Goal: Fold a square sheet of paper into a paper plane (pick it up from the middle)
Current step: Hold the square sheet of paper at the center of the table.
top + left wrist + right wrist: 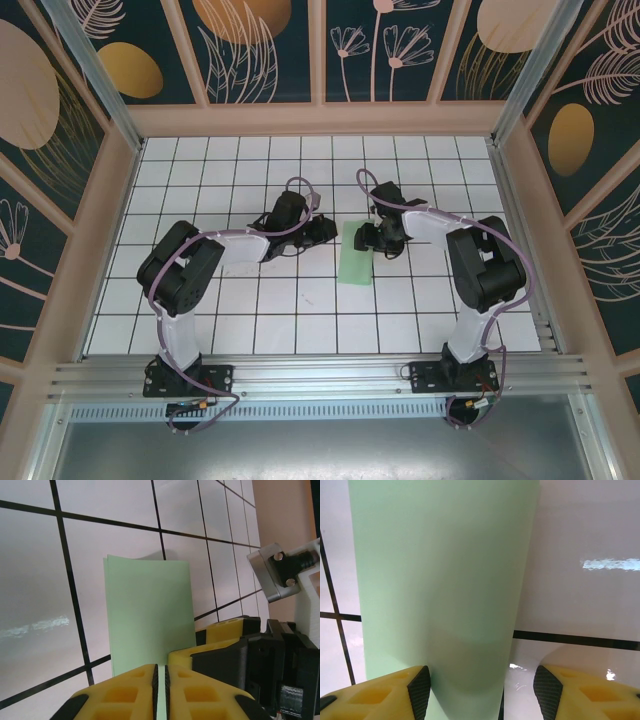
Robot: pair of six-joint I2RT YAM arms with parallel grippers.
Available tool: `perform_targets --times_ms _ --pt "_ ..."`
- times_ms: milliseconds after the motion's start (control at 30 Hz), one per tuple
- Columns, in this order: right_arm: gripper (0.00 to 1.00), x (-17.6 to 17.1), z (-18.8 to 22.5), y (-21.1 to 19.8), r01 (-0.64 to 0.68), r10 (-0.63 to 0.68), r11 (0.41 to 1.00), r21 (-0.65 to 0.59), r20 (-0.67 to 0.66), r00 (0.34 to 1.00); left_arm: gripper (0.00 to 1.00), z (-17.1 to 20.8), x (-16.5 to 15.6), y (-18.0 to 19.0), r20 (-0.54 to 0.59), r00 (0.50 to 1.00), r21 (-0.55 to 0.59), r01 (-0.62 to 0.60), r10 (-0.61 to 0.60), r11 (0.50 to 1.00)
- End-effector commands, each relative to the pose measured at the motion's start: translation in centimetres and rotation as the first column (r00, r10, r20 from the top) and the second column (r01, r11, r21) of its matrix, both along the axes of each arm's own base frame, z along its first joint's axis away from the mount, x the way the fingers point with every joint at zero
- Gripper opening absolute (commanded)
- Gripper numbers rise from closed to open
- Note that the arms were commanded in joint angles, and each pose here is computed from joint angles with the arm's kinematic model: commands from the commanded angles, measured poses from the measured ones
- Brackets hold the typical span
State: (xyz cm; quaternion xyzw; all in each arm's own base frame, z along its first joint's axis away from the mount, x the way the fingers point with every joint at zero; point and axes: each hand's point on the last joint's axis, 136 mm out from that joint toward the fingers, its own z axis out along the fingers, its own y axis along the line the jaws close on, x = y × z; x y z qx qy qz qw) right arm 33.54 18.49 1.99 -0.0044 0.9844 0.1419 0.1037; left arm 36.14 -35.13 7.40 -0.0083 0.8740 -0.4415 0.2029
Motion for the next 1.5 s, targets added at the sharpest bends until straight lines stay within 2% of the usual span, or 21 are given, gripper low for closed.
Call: perform_targets --times_ms 0,833,1333,1467 --pt "0.62 -1.0 -2.8 -1.4 0.018 -0.024 0.996 -0.087 -0.061 0.998 0.14 -0.6 0.0 -0.9 -0.022 1.000 0.027 0.005 -0.004 1.000" --pt "0.62 -1.5 -3.9 -1.6 0.025 -0.032 0.995 -0.093 -0.078 0.996 0.05 -4.4 0.0 -3.3 -0.131 0.991 0.096 0.053 -0.040 0.994" --pt "0.63 -1.1 -3.2 -0.9 0.025 -0.029 0.998 -0.053 -0.067 0.997 0.05 -8.8 -1.2 -1.4 -0.201 0.979 0.227 0.066 -0.020 0.972" --pt "0.64 -0.5 -1.9 -0.2 0.030 -0.030 0.999 -0.014 -0.039 0.999 0.05 -9.4 -1.4 -0.8 -0.206 0.979 0.263 0.064 -0.009 0.963"
